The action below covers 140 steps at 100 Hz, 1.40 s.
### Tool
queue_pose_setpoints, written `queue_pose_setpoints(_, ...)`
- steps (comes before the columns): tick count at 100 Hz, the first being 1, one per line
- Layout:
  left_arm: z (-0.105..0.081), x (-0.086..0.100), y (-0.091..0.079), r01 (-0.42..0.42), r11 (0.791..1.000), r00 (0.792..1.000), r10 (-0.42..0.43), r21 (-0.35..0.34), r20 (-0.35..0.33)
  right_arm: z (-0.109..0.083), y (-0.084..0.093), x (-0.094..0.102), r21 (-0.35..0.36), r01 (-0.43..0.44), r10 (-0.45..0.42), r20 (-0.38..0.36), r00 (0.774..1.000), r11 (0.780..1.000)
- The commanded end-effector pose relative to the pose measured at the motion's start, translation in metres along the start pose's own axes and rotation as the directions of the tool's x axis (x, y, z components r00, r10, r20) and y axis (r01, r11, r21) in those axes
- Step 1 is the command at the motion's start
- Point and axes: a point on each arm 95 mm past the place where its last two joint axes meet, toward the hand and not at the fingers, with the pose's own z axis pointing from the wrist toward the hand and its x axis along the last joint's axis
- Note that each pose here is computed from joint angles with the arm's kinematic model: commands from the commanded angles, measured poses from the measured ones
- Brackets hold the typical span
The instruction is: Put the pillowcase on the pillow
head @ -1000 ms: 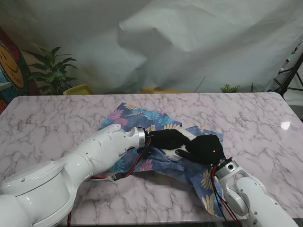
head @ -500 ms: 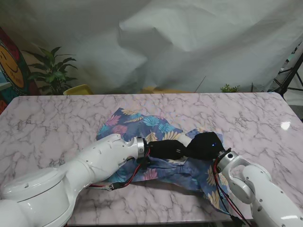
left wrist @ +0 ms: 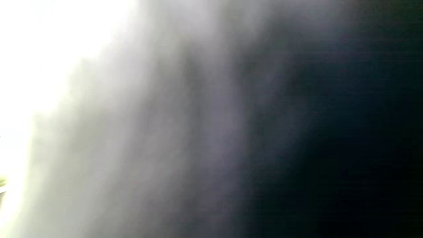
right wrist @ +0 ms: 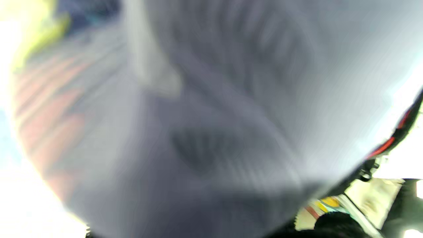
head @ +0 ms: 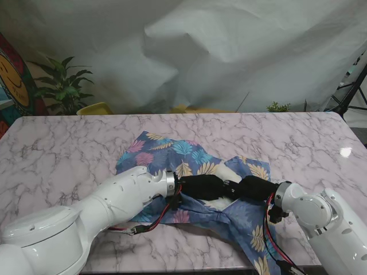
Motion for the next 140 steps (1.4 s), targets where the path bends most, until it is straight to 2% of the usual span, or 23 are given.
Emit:
queue_pose_setpoints(1, -0.016, -0.010, 0.020, 0.012, 0.998, 0.999, -0.010, -0.063, 0.030, -0.008, -0.001, -0.021, 0.054, 0.022, -0.026, 0.078, 0.997, 0.998)
queue_pose_setpoints(10, -0.016, -0.010, 0.020, 0.010, 0.998, 0.999, -0.008, -0.062, 0.031, -0.011, -0.001, -0.023, 0.138, 0.061, -0.079, 0.126, 0.989, 0.989)
queue_pose_setpoints(14, -0.016, -0.010, 0.020, 0.010, 0.998, 1.000, -0.008, -0.061, 0.030, -0.012, 0.001, -0.023, 0.180, 0.125, -0.155, 0.160, 0.975, 0.976)
queue_pose_setpoints(19, -0.016, -0.010, 0.021, 0.008, 0.998, 1.000, -0.006, -0.061, 0.028, -0.014, 0.005, -0.021, 0.231, 0.237, -0.284, 0.197, 0.938, 0.944)
queue_pose_setpoints(24, -0.015, -0.009, 0.021, 0.004, 0.998, 1.000, -0.003, -0.061, 0.026, -0.014, 0.008, -0.018, 0.249, 0.314, -0.371, 0.226, 0.901, 0.916)
queue_pose_setpoints(31, -0.015, -0.009, 0.021, 0.006, 0.998, 1.000, -0.005, -0.060, 0.026, -0.015, 0.012, -0.012, 0.263, 0.425, -0.488, 0.262, 0.833, 0.866)
queue_pose_setpoints(40, -0.015, -0.009, 0.022, 0.009, 0.998, 1.000, -0.008, -0.061, 0.023, -0.015, 0.016, -0.001, 0.267, 0.504, -0.567, 0.289, 0.771, 0.822)
queue_pose_setpoints(45, -0.015, -0.008, 0.023, 0.010, 0.998, 1.000, -0.009, -0.062, 0.021, -0.015, 0.018, 0.004, 0.254, 0.535, -0.591, 0.288, 0.753, 0.806)
queue_pose_setpoints(57, -0.014, -0.008, 0.024, 0.014, 0.998, 1.000, -0.013, -0.059, 0.018, -0.014, 0.023, 0.011, 0.109, 0.632, -0.635, 0.266, 0.725, 0.767)
queue_pose_setpoints(61, -0.014, -0.008, 0.024, 0.016, 0.998, 1.000, -0.015, -0.058, 0.017, -0.014, 0.026, 0.014, 0.026, 0.677, -0.658, 0.268, 0.704, 0.736)
queue_pose_setpoints(71, -0.014, -0.007, 0.025, 0.017, 0.998, 1.000, -0.016, -0.059, 0.014, -0.014, 0.028, 0.016, -0.120, 0.736, -0.681, 0.302, 0.667, 0.667)
queue_pose_setpoints(82, -0.013, -0.006, 0.026, 0.018, 0.998, 1.000, -0.018, -0.062, 0.011, -0.015, 0.032, 0.019, -0.217, 0.776, -0.688, 0.365, 0.627, 0.593)
queue_pose_setpoints(88, -0.013, -0.006, 0.027, 0.020, 0.998, 1.000, -0.019, -0.064, 0.010, -0.017, 0.035, 0.022, -0.261, 0.784, -0.684, 0.384, 0.620, 0.564)
queue_pose_setpoints(93, -0.013, -0.006, 0.027, 0.018, 0.998, 1.000, -0.017, -0.065, 0.011, -0.017, 0.036, 0.024, -0.317, 0.773, -0.672, 0.382, 0.634, 0.549)
queue_pose_setpoints(96, -0.013, -0.006, 0.027, 0.016, 0.998, 1.000, -0.015, -0.065, 0.013, -0.016, 0.035, 0.026, -0.353, 0.758, -0.659, 0.375, 0.652, 0.549)
queue_pose_setpoints(99, -0.012, -0.007, 0.027, 0.012, 0.998, 1.000, -0.011, -0.063, 0.017, -0.015, 0.034, 0.027, -0.391, 0.730, -0.636, 0.360, 0.682, 0.561)
queue_pose_setpoints(104, -0.012, -0.008, 0.026, 0.001, 0.998, 1.000, 0.000, -0.059, 0.025, -0.012, 0.031, 0.032, -0.450, 0.667, -0.590, 0.321, 0.741, 0.593)
queue_pose_setpoints(109, -0.011, -0.010, 0.025, -0.011, 0.998, 0.999, 0.013, -0.056, 0.035, -0.008, 0.027, 0.038, -0.490, 0.595, -0.546, 0.258, 0.797, 0.637)
queue_pose_setpoints(112, -0.010, -0.011, 0.024, -0.019, 0.998, 0.999, 0.021, -0.054, 0.042, -0.007, 0.025, 0.042, -0.501, 0.557, -0.525, 0.220, 0.822, 0.663)
queue_pose_setpoints(119, -0.009, -0.013, 0.022, -0.037, 0.998, 0.998, 0.040, -0.050, 0.058, -0.003, 0.021, 0.051, -0.518, 0.486, -0.498, 0.129, 0.858, 0.704)
queue_pose_setpoints(126, -0.008, -0.014, 0.017, -0.073, 0.997, 0.993, 0.076, -0.039, 0.089, 0.000, 0.016, 0.059, -0.500, 0.399, -0.450, 0.021, 0.893, 0.769)
queue_pose_setpoints(135, -0.006, -0.014, 0.009, -0.117, 0.993, 0.986, 0.117, -0.010, 0.120, 0.004, 0.010, 0.066, -0.487, 0.326, -0.410, -0.073, 0.909, 0.810)
queue_pose_setpoints(140, -0.005, -0.013, 0.003, -0.136, 0.991, 0.982, 0.133, 0.009, 0.133, 0.005, 0.008, 0.070, -0.485, 0.300, -0.396, -0.107, 0.912, 0.822)
